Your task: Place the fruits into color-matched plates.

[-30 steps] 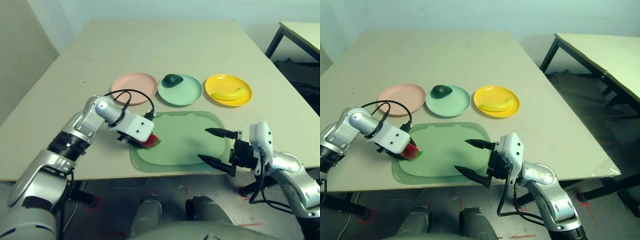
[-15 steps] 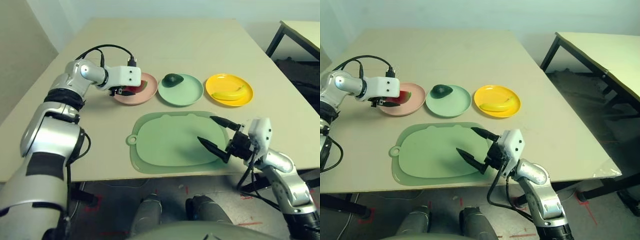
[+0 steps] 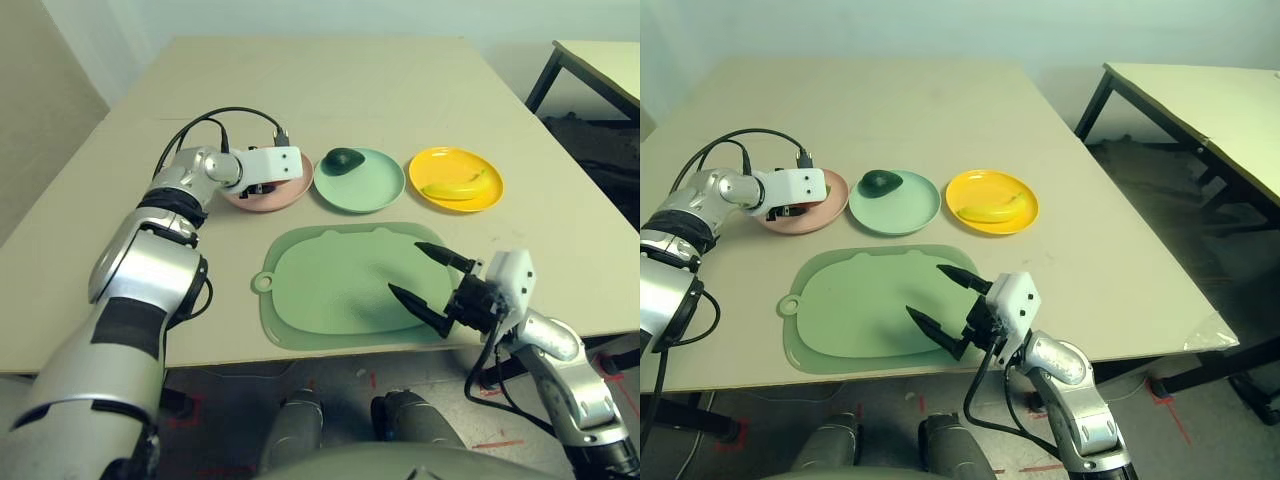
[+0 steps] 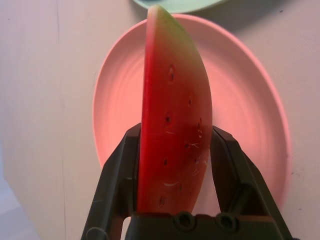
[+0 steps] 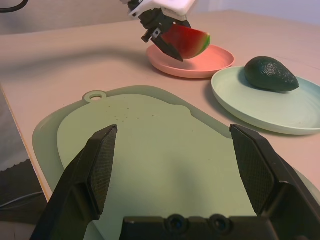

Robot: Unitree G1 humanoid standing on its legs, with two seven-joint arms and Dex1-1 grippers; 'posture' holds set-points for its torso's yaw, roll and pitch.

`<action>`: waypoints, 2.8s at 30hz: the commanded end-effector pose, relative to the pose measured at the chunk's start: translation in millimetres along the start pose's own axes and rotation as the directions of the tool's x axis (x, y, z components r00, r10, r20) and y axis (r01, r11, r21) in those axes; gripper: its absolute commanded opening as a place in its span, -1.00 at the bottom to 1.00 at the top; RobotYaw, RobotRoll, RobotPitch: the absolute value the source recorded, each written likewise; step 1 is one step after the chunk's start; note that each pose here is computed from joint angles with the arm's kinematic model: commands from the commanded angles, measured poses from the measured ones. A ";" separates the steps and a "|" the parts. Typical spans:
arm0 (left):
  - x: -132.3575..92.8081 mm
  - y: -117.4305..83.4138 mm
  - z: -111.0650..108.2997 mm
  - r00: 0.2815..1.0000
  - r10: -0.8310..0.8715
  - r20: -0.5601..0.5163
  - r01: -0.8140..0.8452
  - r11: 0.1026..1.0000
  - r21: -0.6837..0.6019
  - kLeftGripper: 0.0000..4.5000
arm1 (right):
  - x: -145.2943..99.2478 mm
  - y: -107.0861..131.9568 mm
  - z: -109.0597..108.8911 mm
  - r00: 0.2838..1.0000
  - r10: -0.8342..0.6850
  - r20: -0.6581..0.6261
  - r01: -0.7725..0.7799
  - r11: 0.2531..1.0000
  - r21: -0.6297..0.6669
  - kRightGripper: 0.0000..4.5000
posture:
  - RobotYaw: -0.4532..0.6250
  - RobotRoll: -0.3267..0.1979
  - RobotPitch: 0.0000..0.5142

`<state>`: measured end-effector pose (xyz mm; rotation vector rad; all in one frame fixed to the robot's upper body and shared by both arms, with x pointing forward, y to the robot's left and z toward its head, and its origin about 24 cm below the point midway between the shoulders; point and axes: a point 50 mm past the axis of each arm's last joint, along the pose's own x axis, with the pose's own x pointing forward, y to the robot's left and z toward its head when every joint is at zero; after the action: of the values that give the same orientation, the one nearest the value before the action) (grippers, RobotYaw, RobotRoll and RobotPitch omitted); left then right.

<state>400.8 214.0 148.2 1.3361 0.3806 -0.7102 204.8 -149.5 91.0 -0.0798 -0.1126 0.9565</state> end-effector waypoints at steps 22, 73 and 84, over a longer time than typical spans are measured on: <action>-40.0 33.0 -8.3 0.957 0.155 0.245 -0.108 0.975 -0.196 0.99 | -0.2 -19.6 3.9 0.993 -0.113 -0.020 0.110 0.989 -0.094 1.00 | -0.15 0.25 -0.77; -79.8 -173.1 -57.6 0.814 0.581 -0.006 -0.164 0.219 -0.962 0.99 | -17.6 -61.6 -45.9 0.543 -0.839 -0.008 0.831 0.539 -0.138 1.00 | 0.10 0.25 -0.72; -115.6 -168.6 -119.6 0.789 0.591 -0.169 -0.342 0.193 -0.920 0.99 | 0.9 -50.4 -37.2 0.557 -0.830 0.011 0.826 0.553 -0.113 1.00 | 0.24 0.25 -0.65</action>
<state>220.5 344.9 70.6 0.1586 0.0884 0.0127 250.3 -180.9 59.3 -0.1250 -0.1467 -0.0241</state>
